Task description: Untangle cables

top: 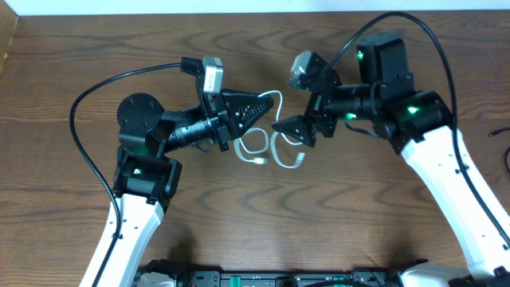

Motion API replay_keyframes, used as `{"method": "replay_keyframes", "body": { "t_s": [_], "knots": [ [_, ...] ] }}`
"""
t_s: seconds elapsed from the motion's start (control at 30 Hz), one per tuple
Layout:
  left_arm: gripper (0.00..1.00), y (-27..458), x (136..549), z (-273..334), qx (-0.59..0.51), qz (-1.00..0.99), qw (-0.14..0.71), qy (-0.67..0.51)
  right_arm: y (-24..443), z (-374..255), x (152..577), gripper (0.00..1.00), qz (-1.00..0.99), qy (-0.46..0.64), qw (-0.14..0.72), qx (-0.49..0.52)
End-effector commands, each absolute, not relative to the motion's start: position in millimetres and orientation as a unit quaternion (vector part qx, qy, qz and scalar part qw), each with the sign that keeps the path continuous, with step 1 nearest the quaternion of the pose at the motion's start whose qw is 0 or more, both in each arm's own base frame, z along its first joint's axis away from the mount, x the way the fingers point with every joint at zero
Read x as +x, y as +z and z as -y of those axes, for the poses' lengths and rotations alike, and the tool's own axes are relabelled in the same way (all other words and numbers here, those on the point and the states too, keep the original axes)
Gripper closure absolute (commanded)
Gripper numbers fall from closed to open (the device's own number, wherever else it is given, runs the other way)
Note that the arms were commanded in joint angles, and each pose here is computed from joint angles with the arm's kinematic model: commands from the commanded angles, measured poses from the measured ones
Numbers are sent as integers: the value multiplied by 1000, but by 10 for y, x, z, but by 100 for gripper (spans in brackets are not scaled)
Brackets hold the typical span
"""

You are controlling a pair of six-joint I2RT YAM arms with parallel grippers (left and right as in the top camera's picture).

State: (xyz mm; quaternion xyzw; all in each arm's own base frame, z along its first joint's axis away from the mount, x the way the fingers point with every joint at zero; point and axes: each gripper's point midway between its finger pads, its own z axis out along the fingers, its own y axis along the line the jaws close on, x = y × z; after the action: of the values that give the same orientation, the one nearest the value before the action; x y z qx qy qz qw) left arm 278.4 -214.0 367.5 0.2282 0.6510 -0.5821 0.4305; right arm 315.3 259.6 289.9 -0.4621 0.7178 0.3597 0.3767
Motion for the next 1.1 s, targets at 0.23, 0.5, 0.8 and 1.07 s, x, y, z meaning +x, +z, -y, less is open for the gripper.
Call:
{"method": "replay_keyframes", "body": {
  "t_s": [0.23, 0.5, 0.8, 1.07],
  "knots": [
    [92, 3724, 2693, 2137, 237, -645, 421, -592, 2867, -2721, 3168, 6, -686, 402, 374, -478],
    [92, 3720, 2663, 2146, 243, -643, 415, -595, 2954, -2742, 3253, 15, -680, 400, 395, -471],
    [92, 3713, 2668, 2147, 243, -644, 414, -595, 2966, -2730, 3334, 31, -693, 392, 400, -453],
    [92, 3709, 2669, 2147, 242, -645, 413, -595, 2990, -2738, 3346, 56, -689, 392, 406, -455]
  ]
}}
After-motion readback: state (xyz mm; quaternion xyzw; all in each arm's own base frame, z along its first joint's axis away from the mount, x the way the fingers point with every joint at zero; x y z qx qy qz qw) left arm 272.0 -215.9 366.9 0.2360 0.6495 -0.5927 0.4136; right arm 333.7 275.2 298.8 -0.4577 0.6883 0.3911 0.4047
